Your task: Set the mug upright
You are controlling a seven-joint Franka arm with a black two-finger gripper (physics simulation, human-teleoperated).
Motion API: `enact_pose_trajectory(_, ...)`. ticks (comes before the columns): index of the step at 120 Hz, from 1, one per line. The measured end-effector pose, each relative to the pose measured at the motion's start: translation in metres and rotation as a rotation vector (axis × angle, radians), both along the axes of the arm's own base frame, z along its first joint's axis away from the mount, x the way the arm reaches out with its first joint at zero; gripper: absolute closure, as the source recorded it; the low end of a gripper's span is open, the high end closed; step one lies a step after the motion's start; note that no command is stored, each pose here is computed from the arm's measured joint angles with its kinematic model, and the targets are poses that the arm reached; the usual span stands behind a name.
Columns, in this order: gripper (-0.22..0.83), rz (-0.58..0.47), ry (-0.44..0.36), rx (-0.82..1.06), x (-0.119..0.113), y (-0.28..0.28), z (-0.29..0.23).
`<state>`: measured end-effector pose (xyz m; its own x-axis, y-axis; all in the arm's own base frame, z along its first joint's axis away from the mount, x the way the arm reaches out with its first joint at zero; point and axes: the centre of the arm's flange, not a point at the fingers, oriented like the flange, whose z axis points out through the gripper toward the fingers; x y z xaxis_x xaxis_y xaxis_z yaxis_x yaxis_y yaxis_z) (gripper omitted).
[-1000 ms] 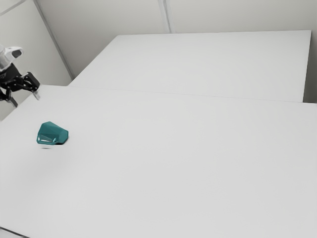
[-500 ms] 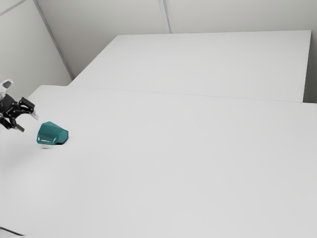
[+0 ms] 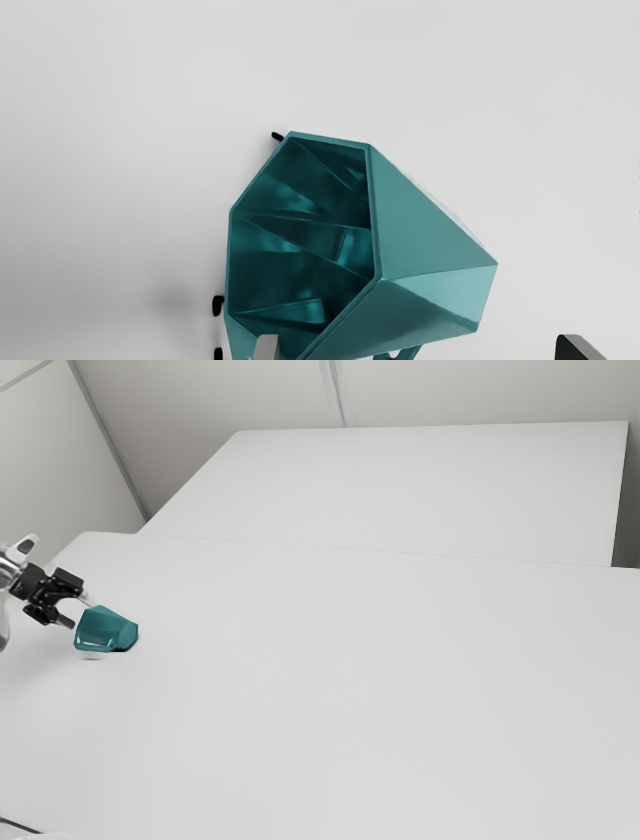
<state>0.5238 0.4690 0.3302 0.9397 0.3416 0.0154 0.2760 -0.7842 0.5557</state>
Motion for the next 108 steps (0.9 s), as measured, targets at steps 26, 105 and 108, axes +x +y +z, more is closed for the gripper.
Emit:
enact_pose_trajectory(26, 0.0, -0.039, -0.052, -0.025, 0.01, 0.002, -0.024)
enact_pose_trajectory(105, 0.63, -0.127, -0.159, -0.024, 0.026, -0.013, -0.014)
enact_pose_trajectory(108, 0.65, -0.135, -0.166, -0.022, 0.028, -0.016, -0.01)
